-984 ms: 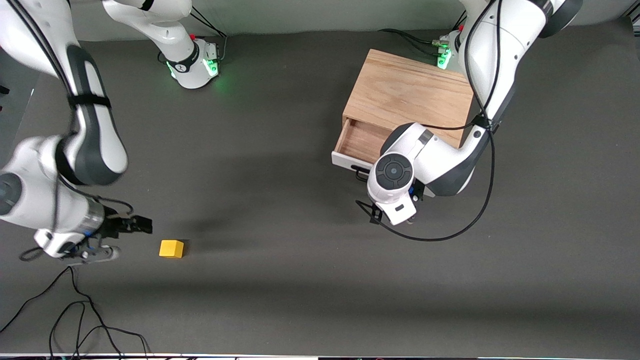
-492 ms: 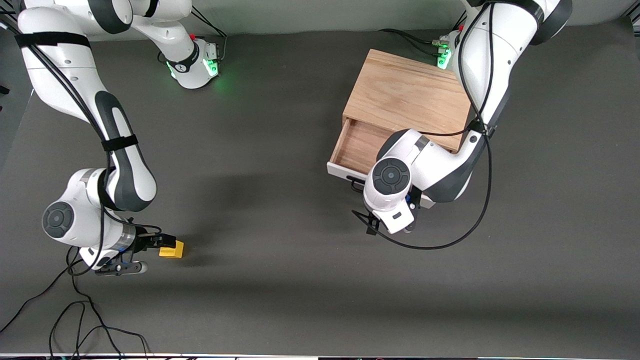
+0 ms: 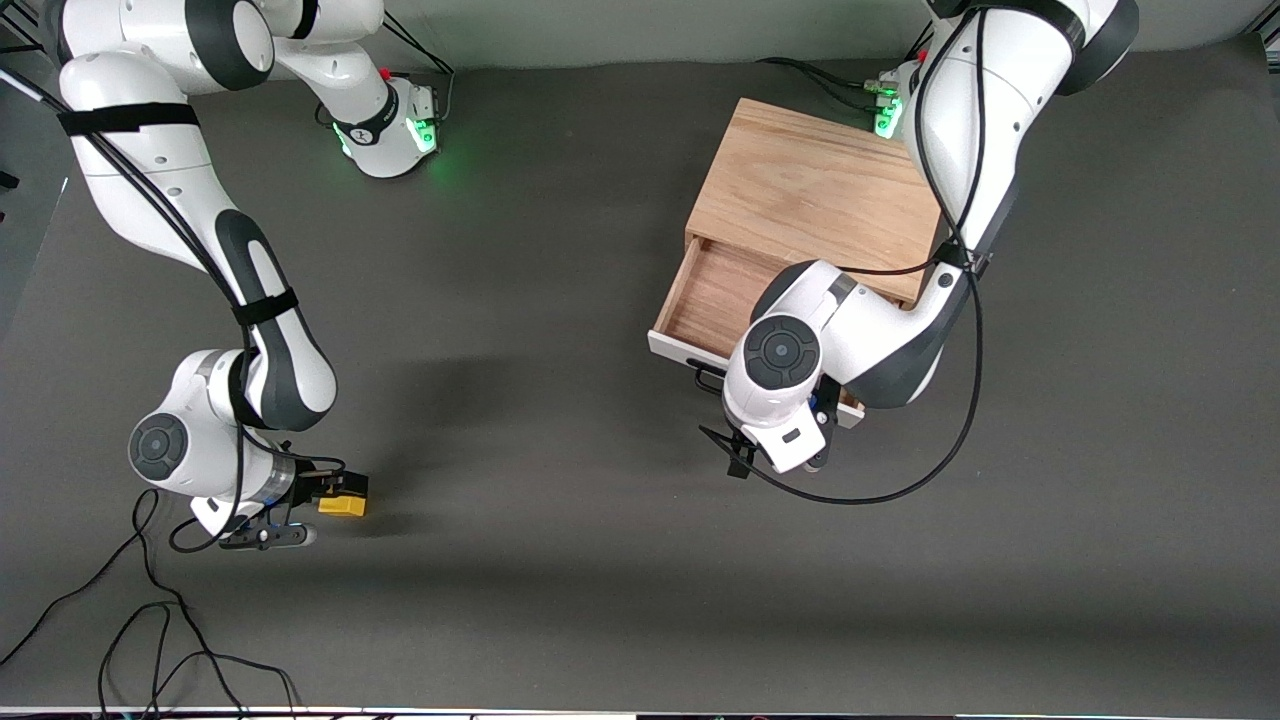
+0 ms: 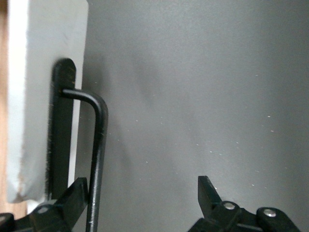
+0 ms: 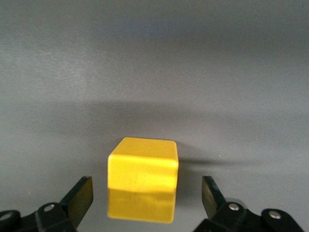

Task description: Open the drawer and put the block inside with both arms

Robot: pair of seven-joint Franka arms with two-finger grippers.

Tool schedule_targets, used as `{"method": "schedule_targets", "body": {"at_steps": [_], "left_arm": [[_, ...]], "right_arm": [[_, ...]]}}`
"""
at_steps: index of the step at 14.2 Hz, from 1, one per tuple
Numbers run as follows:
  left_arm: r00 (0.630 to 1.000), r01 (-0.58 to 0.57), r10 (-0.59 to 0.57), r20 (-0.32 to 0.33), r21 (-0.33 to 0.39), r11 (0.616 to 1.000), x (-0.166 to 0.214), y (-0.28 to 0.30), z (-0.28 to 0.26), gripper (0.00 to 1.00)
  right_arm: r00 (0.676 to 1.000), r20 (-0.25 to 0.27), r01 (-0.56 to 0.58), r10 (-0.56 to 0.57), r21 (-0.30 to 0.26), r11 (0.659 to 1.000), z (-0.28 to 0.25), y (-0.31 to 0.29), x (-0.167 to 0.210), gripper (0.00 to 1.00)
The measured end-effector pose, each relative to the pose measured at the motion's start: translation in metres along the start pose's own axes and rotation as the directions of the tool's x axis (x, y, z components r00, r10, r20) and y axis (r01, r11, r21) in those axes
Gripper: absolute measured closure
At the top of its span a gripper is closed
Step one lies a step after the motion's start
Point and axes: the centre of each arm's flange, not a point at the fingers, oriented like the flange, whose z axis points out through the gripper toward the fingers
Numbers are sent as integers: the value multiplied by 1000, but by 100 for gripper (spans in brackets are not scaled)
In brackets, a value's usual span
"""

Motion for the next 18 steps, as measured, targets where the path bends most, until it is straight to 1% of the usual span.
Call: {"method": "schedule_targets", "body": {"at_steps": [2, 3, 4, 5, 7, 8, 10, 12, 14, 16, 18], "left_arm": [[1000, 7, -7, -6, -20, 1000, 5, 7, -28, 0], [1000, -1, 1, -14, -19, 1000, 8, 8, -46, 0], [999, -31, 30, -25, -16, 999, 11, 7, -67, 0], [997, -68, 68, -35, -6, 998, 15, 3, -91, 0], [986, -163, 164, -31, 47, 986, 35, -12, -136, 0], [974, -222, 224, -17, 76, 972, 54, -20, -159, 0], [942, -335, 335, 21, 103, 936, 102, -34, -199, 0], [900, -436, 433, 51, 108, 893, 152, -50, -226, 0], [841, -540, 535, 80, 110, 834, 200, -69, -244, 0], [758, -652, 643, 106, 102, 752, 244, -92, -255, 0], [658, -753, 742, 126, 98, 651, 275, -116, -261, 0]], "right_arm": [[1000, -2, -1, 1, -1, 1000, 4, 1, 0, 1], [1000, -7, -1, 1, -2, 1000, 5, 1, 0, 4], [1000, -8, -1, 1, -2, 1000, 6, 1, 0, 13], [1000, -7, -1, 1, -2, 1000, 8, 1, 0, 26], [1000, -8, -2, 2, -2, 1000, 8, 1, 0, 45], [1000, -13, -2, 2, 1, 1000, 5, -1, 2, 45], [999, -23, -25, 25, 13, 1000, -13, -14, 8, 45], [999, -7, -46, 46, 25, 999, -55, -47, 16, 45], [996, 17, -83, 83, 33, 996, -117, -103, 17, 45], [991, 45, -125, 123, 34, 992, -187, -173, 9, 45], [991, 41, -129, 127, 39, 991, -253, -237, -5, 45]]}}
